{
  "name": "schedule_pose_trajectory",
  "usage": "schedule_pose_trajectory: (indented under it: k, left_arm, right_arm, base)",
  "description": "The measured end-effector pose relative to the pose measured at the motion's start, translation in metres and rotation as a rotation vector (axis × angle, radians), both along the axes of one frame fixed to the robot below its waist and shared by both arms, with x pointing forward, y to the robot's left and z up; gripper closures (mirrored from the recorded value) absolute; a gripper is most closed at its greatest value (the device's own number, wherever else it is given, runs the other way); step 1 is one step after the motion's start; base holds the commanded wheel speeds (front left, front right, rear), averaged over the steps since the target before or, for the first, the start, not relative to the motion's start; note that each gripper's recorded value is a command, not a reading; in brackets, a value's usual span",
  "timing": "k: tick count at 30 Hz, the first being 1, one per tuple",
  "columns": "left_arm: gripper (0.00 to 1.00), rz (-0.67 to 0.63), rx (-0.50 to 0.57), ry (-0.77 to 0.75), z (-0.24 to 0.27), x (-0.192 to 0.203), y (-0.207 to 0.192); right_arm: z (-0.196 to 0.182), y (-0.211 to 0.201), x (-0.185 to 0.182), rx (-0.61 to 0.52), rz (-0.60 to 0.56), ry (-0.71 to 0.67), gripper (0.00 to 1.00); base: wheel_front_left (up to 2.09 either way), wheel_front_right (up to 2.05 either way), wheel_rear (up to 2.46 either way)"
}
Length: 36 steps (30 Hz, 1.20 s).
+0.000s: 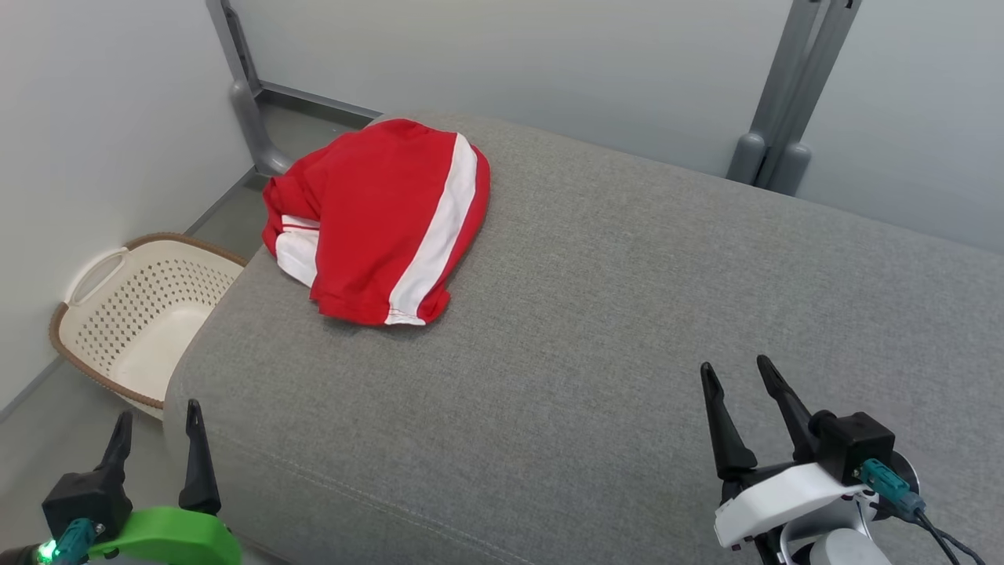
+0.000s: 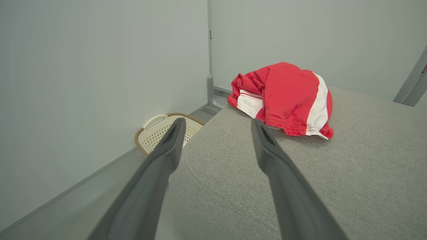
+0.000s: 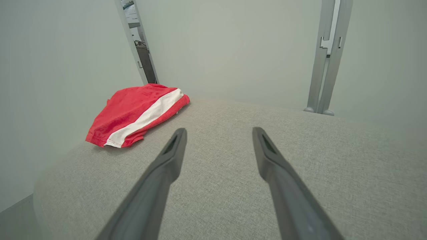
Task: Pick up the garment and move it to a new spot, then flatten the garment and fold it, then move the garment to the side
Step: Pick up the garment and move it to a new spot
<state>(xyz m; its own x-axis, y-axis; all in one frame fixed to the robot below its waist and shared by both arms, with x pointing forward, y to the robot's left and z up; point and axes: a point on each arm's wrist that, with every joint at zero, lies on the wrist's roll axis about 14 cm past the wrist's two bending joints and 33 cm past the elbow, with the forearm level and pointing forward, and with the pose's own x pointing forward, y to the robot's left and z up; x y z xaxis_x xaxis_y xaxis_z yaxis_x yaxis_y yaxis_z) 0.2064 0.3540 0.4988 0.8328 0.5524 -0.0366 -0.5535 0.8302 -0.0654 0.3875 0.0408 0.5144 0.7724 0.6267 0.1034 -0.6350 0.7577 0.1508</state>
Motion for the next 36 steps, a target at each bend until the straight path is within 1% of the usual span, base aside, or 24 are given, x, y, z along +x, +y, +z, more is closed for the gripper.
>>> schedule_pose_trajectory:
  k: [5, 13, 16, 20, 24, 27, 31, 36]
  left_arm:
    - [0.0, 0.024, -0.005, -0.004, -0.001, -0.006, 0.005]
    - [0.0, 0.03, -0.012, -0.006, -0.002, -0.007, 0.004]
    - [0.0, 0.025, -0.016, -0.007, -0.002, -0.004, 0.006]
    - [0.0, 0.006, 0.017, -0.042, 0.014, 0.01, 0.012]
    - [0.0, -0.029, 0.069, -0.09, 0.039, 0.035, 0.02]
    - [0.0, -0.059, 0.112, -0.13, 0.061, 0.061, 0.028]
    - [0.0, -0.096, 0.142, -0.182, 0.082, 0.096, 0.035]
    - [0.0, -0.169, 0.178, -0.22, 0.104, 0.156, 0.036]
  right_arm:
    - [-0.002, 0.007, 0.0, -0.002, 0.02, 0.004, 0.0]
    - [-0.002, 0.007, -0.001, -0.006, 0.02, 0.006, 0.0]
    - [-0.003, 0.004, 0.0, -0.006, 0.01, 0.007, 0.0]
    - [-0.005, -0.002, 0.002, -0.014, -0.006, 0.007, 0.0]
    - [-0.006, -0.01, 0.01, -0.023, -0.033, -0.002, 0.0]
    - [-0.009, -0.019, 0.018, -0.036, -0.063, -0.006, 0.0]
    - [-0.013, -0.033, 0.031, -0.048, -0.107, -0.008, 0.0]
    - [-0.017, -0.058, 0.055, -0.061, -0.186, -0.017, 0.0]
  base:
    - [0.0, 0.0, 0.0]
    - [0.0, 0.0, 0.0]
    - [0.0, 0.0, 0.0]
    - [0.0, 0.0, 0.0]
    - [0.0, 0.0, 0.0]
    - [0.0, 0.0, 0.0]
    - [0.0, 0.0, 0.0]
    - [0.0, 0.0, 0.0]
